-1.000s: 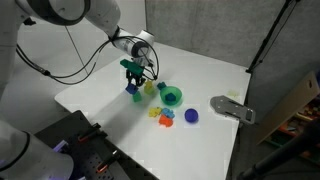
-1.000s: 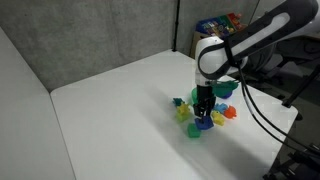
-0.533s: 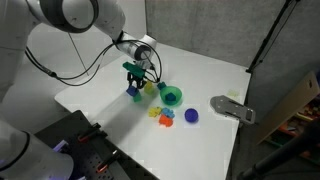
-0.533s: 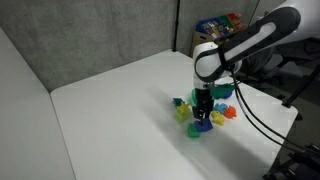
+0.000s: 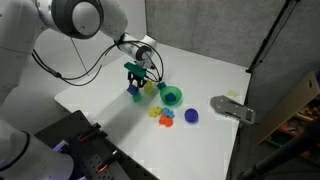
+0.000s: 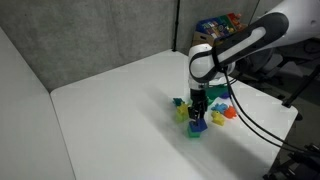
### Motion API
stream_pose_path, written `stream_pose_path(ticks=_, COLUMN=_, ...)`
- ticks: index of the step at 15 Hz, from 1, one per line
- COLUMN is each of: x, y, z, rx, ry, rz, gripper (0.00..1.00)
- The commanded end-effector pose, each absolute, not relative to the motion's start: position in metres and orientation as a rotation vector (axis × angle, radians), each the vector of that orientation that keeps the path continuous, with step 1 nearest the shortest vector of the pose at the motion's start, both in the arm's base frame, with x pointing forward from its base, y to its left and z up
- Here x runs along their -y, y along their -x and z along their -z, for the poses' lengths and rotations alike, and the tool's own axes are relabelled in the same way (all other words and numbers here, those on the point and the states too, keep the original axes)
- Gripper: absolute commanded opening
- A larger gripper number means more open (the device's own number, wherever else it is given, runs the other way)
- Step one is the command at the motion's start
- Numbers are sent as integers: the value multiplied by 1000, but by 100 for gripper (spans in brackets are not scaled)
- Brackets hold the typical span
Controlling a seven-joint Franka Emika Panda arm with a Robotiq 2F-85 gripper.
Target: Put the blue block on the table
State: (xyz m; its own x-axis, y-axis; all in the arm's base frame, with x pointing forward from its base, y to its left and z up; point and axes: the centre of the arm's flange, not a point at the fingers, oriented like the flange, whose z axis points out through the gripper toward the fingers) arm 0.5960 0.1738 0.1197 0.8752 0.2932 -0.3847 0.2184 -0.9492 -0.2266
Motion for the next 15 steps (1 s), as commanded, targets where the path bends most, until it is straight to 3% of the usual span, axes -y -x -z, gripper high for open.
stream_pose_path(ticks=1, x=-176, y=-606, z=-123, rx=430, ry=2855, rz=-659, gripper=29)
stream_pose_path(ticks=15, x=-169, y=-604, z=-132, rx=500, ry=2926, rz=-704, gripper=29)
